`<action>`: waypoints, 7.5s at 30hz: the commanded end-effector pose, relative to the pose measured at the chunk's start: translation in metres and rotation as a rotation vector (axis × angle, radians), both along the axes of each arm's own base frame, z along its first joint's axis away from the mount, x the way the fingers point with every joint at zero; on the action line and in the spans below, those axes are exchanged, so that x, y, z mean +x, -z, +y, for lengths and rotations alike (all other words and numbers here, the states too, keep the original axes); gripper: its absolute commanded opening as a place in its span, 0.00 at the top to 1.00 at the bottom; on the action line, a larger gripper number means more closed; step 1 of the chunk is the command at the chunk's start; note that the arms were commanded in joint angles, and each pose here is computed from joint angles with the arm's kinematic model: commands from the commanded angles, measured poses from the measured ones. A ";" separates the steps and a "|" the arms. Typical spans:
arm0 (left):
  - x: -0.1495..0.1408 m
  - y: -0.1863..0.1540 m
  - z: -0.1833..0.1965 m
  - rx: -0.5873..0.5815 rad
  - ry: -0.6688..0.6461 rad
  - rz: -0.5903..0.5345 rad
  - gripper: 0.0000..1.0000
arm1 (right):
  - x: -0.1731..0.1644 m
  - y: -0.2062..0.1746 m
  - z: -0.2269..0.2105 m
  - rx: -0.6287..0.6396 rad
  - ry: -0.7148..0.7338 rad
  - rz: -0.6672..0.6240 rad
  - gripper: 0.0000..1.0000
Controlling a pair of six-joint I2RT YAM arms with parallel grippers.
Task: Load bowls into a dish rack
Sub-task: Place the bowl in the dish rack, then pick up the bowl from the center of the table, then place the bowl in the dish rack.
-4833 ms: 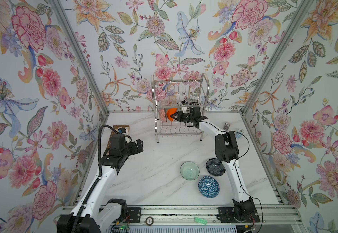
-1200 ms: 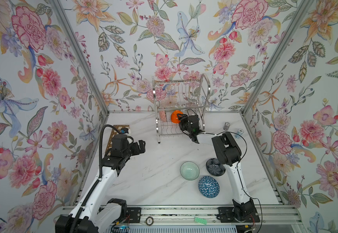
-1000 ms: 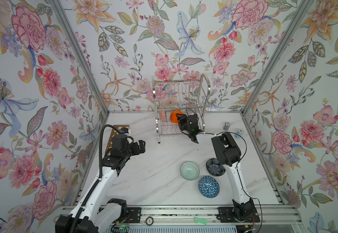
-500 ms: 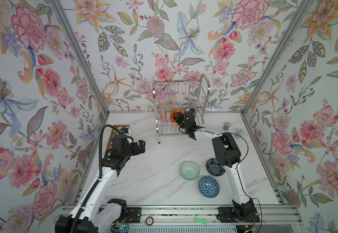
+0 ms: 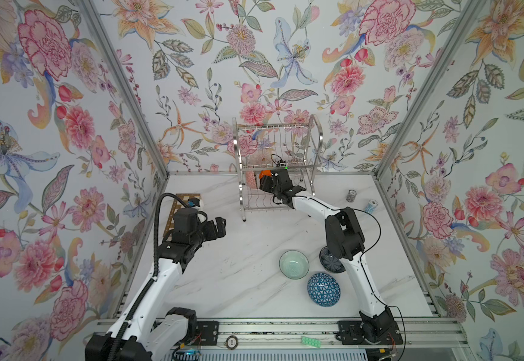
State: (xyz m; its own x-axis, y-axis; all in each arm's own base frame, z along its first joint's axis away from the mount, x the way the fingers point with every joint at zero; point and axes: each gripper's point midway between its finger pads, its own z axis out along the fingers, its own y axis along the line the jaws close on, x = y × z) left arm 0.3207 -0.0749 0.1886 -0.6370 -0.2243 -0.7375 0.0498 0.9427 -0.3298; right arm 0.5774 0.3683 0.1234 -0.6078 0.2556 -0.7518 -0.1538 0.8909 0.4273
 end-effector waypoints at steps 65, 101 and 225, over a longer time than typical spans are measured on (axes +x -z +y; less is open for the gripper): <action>-0.003 -0.001 -0.001 0.032 0.018 -0.022 0.01 | -0.161 -0.042 0.013 -0.265 -0.349 -0.409 0.06; -0.001 0.009 0.004 0.053 -0.007 0.018 0.01 | -0.414 0.038 -0.090 -0.885 -0.823 0.351 0.52; -0.005 -0.001 -0.006 0.016 0.027 -0.011 0.01 | -0.110 -0.130 0.019 1.112 -0.533 0.186 1.00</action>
State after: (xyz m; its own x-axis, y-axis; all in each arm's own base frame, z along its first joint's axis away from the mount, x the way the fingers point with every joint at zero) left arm 0.3188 -0.0771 0.1932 -0.6257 -0.2120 -0.7507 0.0634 0.9454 -0.3198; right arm 0.4583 0.3954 0.2277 -0.9115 0.3932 -0.1206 -0.1646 -0.0800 0.9831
